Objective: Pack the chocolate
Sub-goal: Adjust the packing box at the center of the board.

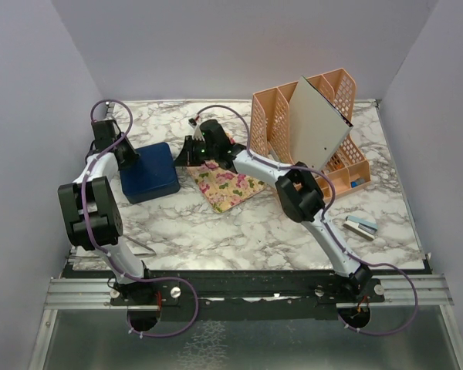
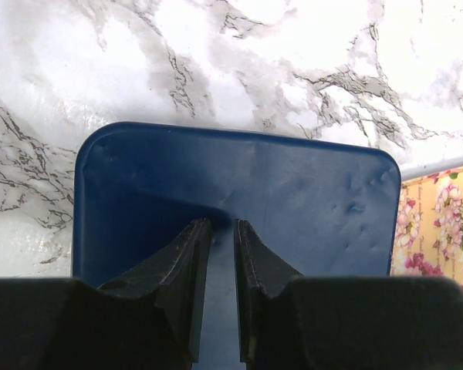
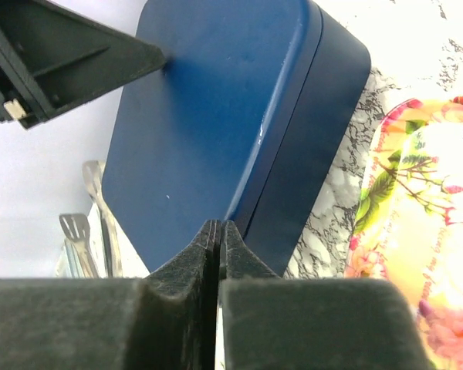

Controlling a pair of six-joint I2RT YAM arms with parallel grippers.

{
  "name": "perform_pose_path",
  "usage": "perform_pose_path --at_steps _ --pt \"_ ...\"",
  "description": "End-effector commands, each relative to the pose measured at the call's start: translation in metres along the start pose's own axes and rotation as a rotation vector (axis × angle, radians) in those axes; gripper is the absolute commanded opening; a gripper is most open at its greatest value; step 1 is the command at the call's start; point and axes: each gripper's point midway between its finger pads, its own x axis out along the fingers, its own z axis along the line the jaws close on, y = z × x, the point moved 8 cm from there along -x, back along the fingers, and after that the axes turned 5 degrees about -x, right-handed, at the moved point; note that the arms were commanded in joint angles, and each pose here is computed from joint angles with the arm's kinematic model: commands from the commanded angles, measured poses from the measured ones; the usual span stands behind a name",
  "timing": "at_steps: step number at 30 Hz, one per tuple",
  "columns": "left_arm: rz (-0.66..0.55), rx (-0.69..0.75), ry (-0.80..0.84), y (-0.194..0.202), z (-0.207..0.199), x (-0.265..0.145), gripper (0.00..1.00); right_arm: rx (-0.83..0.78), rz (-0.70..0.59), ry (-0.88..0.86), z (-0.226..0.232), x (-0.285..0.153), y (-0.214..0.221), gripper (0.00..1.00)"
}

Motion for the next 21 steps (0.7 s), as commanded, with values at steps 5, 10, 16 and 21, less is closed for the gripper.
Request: perform_pose_path --at_steps 5,10,16,21 --pt "0.212 -0.030 -0.054 0.044 0.018 0.010 0.27 -0.031 0.012 -0.147 0.036 -0.018 -0.009 0.01" --pt "0.215 -0.035 -0.043 0.046 0.018 0.011 0.27 -0.052 0.004 -0.211 0.051 -0.022 -0.013 0.00" --pt "0.211 -0.024 -0.032 0.045 0.017 0.009 0.27 -0.075 -0.036 -0.227 0.068 -0.031 -0.032 0.00" --pt "0.208 -0.021 -0.035 0.044 0.016 0.008 0.27 -0.047 0.006 -0.217 0.056 -0.023 -0.008 0.00"
